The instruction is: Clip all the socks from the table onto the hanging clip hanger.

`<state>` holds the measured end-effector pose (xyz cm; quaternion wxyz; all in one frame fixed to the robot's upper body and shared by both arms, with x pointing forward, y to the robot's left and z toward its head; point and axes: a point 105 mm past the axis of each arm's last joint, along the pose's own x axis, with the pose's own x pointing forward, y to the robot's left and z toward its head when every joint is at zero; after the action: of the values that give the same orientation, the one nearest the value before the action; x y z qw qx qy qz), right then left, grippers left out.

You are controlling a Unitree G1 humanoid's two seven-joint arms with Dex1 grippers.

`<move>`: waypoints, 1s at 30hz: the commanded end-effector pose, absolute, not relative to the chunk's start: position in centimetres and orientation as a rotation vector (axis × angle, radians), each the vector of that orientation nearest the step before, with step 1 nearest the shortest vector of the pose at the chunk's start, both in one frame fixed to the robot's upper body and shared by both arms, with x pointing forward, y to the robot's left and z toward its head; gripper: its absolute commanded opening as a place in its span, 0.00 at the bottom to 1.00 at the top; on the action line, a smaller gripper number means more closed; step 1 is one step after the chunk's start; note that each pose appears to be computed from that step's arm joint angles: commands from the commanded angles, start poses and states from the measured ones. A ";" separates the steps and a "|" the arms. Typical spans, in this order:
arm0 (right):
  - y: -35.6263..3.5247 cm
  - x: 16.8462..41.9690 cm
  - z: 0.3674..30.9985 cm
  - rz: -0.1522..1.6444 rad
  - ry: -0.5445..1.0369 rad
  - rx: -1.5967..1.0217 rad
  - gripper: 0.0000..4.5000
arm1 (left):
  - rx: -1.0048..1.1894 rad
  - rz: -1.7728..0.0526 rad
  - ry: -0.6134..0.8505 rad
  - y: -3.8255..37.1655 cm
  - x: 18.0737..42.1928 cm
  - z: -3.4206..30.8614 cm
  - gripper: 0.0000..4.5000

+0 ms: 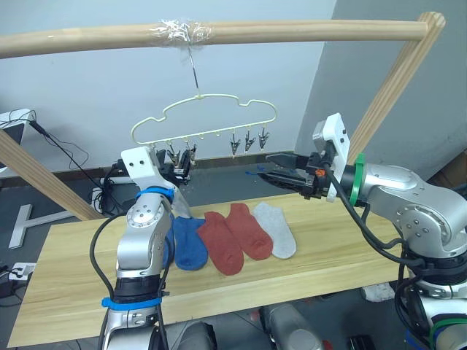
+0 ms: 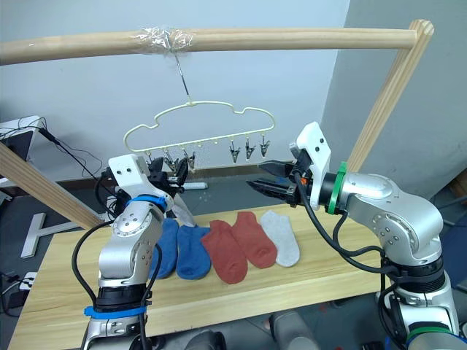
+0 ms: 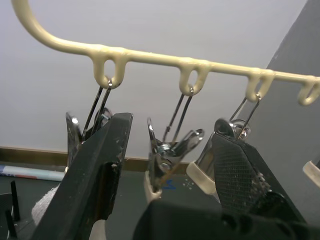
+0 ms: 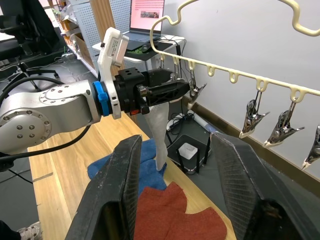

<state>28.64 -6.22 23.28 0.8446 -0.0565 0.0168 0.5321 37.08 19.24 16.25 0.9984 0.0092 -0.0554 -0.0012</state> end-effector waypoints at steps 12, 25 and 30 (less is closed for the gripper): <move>-6.5 28.1 24.3 1.115 -0.013 -0.137 0.50 | 0.006 0.023 -0.190 19.6 37.5 18.6 0.65; -6.2 27.8 25.4 1.131 -0.060 -0.117 0.50 | 0.008 0.017 -0.193 19.6 37.8 18.8 0.65; -6.1 27.7 25.5 1.138 -0.058 -0.120 0.50 | 0.008 0.016 -0.195 19.5 37.9 18.9 0.65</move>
<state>28.47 -6.23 24.02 0.8453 -0.0458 0.0044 0.5323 37.97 19.46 16.80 0.9983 0.0032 -0.0572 0.0082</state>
